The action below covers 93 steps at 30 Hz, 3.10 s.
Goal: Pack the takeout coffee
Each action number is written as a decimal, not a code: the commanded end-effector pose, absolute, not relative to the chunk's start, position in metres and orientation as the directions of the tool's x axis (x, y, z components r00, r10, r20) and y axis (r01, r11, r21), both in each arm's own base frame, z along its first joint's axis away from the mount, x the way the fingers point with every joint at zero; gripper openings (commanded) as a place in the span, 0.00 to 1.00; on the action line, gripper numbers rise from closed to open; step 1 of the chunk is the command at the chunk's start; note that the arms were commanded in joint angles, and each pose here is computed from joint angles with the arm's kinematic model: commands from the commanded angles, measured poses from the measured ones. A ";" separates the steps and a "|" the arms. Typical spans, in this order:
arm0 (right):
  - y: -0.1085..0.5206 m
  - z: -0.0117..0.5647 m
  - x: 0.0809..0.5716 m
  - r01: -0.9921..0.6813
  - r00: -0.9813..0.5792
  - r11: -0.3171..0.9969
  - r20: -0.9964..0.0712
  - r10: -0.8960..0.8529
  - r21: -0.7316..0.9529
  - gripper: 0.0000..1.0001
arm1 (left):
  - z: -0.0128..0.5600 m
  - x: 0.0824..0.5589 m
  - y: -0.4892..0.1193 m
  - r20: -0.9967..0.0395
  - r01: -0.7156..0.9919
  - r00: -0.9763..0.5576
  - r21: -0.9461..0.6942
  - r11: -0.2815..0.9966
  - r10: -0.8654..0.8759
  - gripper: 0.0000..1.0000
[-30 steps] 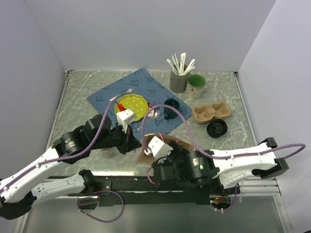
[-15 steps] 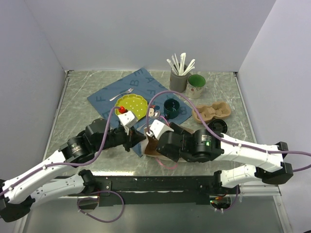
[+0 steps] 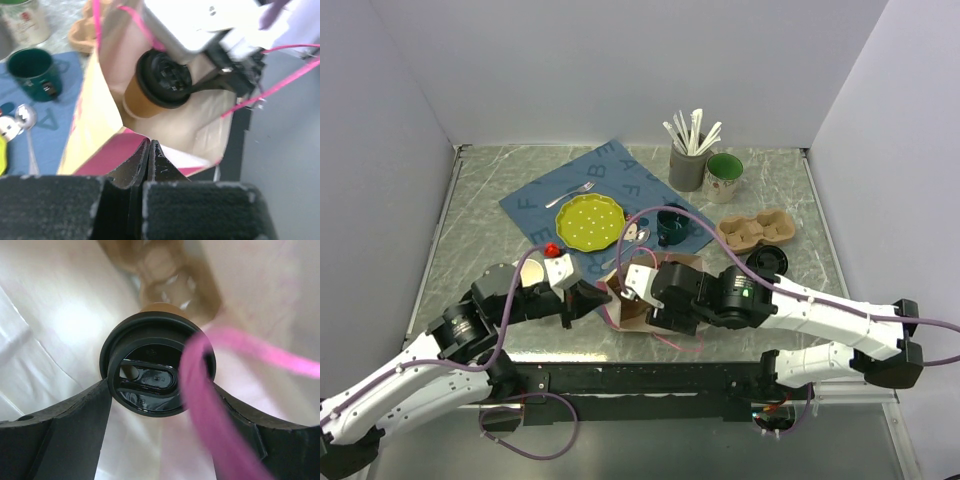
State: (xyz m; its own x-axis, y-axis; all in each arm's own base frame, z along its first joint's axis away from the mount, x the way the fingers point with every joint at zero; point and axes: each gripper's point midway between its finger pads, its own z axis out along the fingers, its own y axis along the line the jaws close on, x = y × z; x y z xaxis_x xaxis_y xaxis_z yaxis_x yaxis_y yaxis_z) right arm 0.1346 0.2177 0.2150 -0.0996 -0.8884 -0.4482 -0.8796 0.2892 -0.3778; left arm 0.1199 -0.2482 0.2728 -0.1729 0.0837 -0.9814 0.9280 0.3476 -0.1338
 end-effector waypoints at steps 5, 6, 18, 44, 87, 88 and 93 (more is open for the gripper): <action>0.217 0.201 0.128 -0.883 -0.049 0.253 -0.458 -0.888 -0.395 0.41 | 0.287 0.087 -0.251 -0.995 0.983 -0.092 -0.086 0.163 0.030 0.01; 0.221 0.203 0.130 -0.874 -0.038 0.252 -0.458 -0.888 -0.416 0.41 | 0.284 0.085 -0.250 -0.995 0.984 -0.093 -0.085 0.155 0.043 0.01; 0.249 0.211 0.165 -0.827 0.108 0.170 -0.447 -0.888 -0.536 0.43 | 0.289 0.083 -0.253 -0.997 0.995 0.002 0.010 0.098 0.082 0.01; 0.268 0.203 0.160 -0.828 -0.051 0.356 -0.574 -0.817 -0.433 0.42 | 0.313 0.122 -0.213 -0.896 0.754 -0.442 -0.343 0.560 0.047 0.61; 0.224 0.224 0.157 -0.699 -0.122 0.505 -0.611 -0.782 -0.506 0.42 | 0.326 0.180 -0.288 -0.990 0.856 -0.141 -0.134 0.499 -0.024 0.01; 0.225 0.223 0.156 -0.703 -0.124 0.503 -0.611 -0.782 -0.502 0.42 | 0.333 0.182 -0.283 -0.991 0.854 -0.118 -0.133 0.504 -0.062 0.01; 0.225 0.209 0.149 -0.738 -0.133 0.484 -0.602 -0.787 -0.470 0.42 | 0.303 0.161 -0.271 -0.987 0.880 -0.157 -0.150 0.450 -0.022 0.01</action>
State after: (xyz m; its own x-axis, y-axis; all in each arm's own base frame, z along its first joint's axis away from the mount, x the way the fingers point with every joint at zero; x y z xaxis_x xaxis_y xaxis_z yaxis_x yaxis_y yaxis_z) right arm 0.1520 0.2277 0.2098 -0.1365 -0.7979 -0.5872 -0.7345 0.4792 -0.4804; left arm 0.1774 -0.2728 0.2760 -0.2657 0.0472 -0.9629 0.8160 0.5428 -0.1986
